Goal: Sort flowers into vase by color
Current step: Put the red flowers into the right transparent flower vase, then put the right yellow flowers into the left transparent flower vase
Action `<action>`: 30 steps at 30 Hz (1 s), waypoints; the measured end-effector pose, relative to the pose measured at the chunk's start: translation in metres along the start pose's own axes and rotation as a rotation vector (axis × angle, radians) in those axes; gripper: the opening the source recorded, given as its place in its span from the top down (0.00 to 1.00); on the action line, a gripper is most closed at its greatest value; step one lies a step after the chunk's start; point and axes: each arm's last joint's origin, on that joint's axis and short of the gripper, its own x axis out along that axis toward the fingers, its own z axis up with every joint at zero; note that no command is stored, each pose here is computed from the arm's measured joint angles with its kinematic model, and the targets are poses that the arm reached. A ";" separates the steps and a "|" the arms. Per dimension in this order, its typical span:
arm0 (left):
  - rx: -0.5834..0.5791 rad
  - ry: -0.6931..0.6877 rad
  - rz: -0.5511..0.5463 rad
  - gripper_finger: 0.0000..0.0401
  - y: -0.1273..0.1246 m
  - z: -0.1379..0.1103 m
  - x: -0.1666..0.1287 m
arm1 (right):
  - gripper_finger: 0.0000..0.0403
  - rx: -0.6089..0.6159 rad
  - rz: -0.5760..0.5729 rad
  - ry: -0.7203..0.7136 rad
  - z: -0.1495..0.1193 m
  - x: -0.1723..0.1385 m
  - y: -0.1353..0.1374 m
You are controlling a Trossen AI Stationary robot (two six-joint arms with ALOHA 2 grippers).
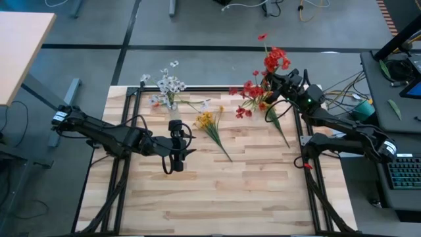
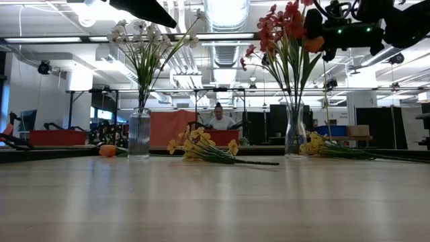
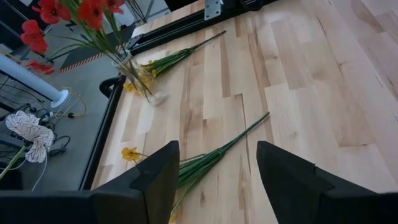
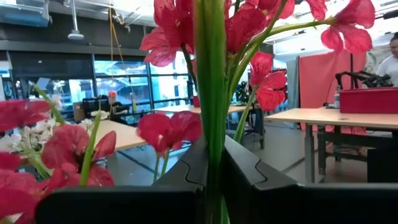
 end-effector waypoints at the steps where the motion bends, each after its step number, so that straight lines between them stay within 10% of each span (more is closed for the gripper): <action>1: 0.000 0.000 0.000 0.50 0.000 0.000 0.000 | 0.94 -0.002 0.000 0.001 0.000 0.000 0.000; 30: -0.015 0.000 0.000 0.50 0.000 0.000 0.000 | 0.48 0.049 -0.013 0.128 0.016 0.003 0.001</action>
